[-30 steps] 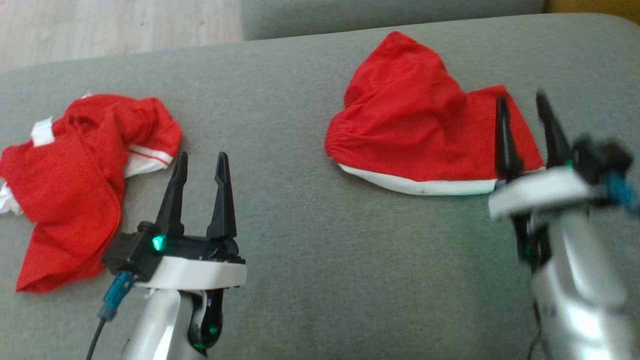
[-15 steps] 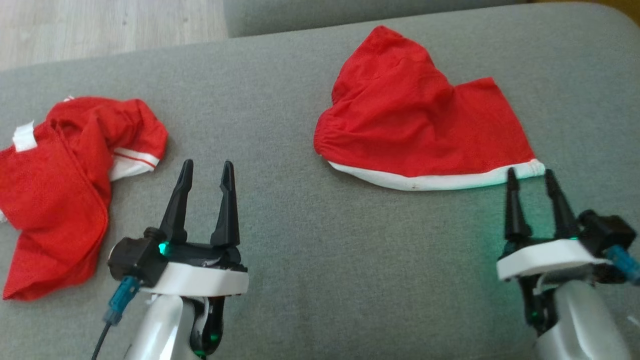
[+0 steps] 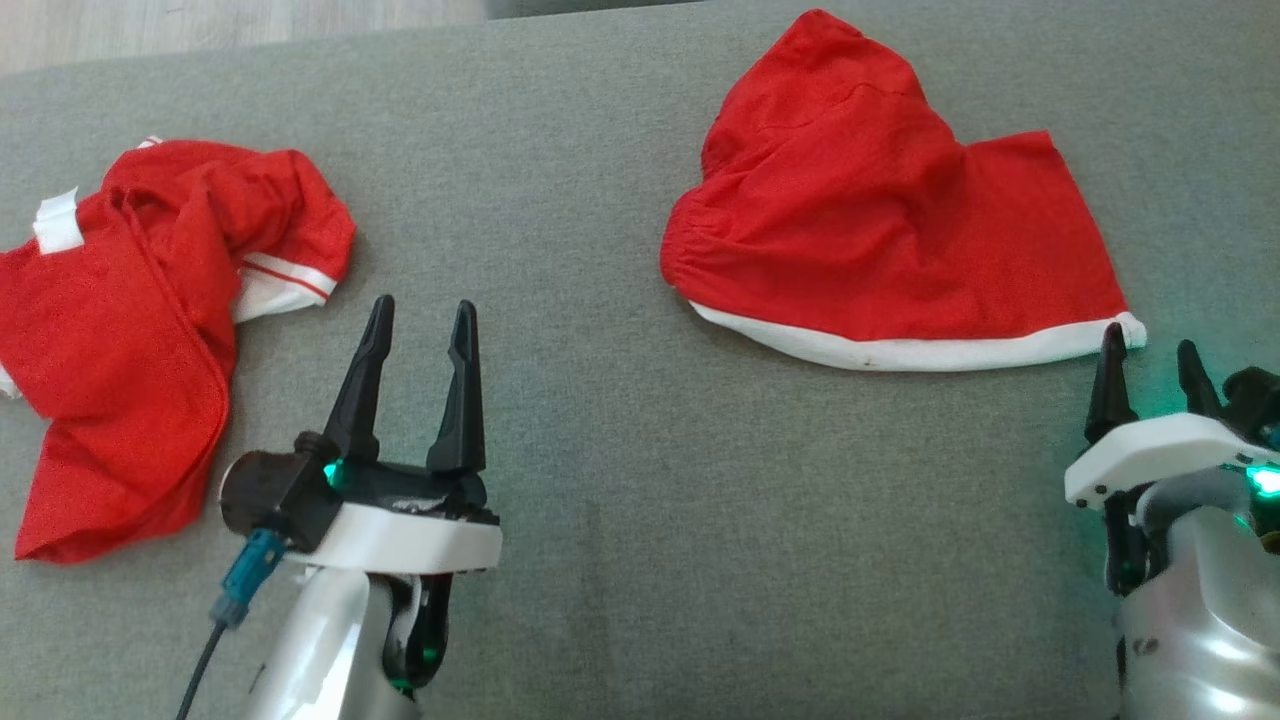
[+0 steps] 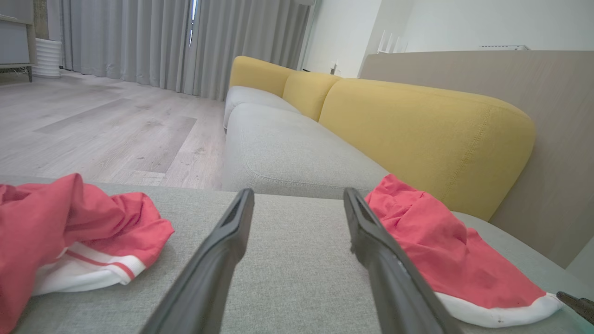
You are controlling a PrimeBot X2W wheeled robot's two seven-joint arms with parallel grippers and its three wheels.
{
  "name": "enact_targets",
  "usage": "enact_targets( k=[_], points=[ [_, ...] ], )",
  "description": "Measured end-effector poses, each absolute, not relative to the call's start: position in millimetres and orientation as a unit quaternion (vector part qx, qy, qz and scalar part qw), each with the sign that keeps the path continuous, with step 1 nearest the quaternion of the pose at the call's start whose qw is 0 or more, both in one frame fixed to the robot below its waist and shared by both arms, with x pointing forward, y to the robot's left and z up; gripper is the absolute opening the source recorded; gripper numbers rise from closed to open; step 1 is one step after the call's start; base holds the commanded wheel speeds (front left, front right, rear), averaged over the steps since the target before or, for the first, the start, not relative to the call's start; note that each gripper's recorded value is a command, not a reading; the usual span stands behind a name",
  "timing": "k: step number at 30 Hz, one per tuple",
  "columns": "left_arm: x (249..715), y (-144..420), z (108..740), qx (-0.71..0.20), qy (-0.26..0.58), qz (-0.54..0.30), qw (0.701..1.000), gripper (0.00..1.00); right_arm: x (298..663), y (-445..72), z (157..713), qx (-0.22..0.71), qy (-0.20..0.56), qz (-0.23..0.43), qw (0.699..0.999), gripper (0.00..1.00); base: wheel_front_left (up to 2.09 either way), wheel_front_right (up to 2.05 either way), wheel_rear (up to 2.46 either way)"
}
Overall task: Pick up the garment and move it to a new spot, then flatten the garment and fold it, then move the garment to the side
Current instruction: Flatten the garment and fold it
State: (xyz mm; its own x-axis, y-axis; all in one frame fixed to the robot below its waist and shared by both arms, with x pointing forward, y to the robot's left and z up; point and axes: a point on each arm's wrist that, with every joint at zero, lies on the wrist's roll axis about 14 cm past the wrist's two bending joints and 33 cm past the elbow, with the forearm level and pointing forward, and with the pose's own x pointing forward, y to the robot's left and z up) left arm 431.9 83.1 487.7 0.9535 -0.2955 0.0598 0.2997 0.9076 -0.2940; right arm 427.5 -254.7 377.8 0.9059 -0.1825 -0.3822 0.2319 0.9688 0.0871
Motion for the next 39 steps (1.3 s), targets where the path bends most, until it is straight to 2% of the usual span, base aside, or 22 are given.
enact_targets(
  k=[15, 16, 17, 23, 32, 39],
  points=[
    [432.1, 80.6, 483.4, -0.149, -0.001, -0.158, 0.976, 1.00, 432.4, -244.1, 361.4, 0.060, 0.226, -0.093, 0.968, 0.99, 0.00, 0.00, 0.00],
    [432.1, 79.8, 482.7, -0.148, 0.000, -0.159, 0.976, 1.00, 432.6, -244.3, 361.9, 0.053, 0.226, -0.091, 0.968, 0.30, 0.00, 0.00, 0.00],
    [431.8, 78.9, 481.9, -0.145, 0.001, -0.161, 0.976, 1.00, 432.5, -245.1, 362.7, 0.050, 0.226, -0.090, 0.969, 0.00, 0.00, 0.00, 0.00],
    [431.5, 73.1, 483.5, -0.141, 0.000, -0.170, 0.975, 1.00, 430.9, -257.7, 372.5, 0.041, 0.208, -0.106, 0.971, 0.00, 0.00, 0.00, 0.00],
    [429.2, 51.1, 482.2, -0.140, 0.005, -0.201, 0.969, 1.00, 419.0, -297.1, 384.4, 0.054, 0.185, -0.170, 0.966, 0.00, 0.00, 0.00, 0.00],
    [424.4, 5.7, 473.9, -0.108, 0.020, -0.275, 0.955, 1.00, 409.9, -313.1, 380.3, 0.064, 0.191, -0.200, 0.959, 0.00, 0.00, 0.00, 0.00]
  ],
)
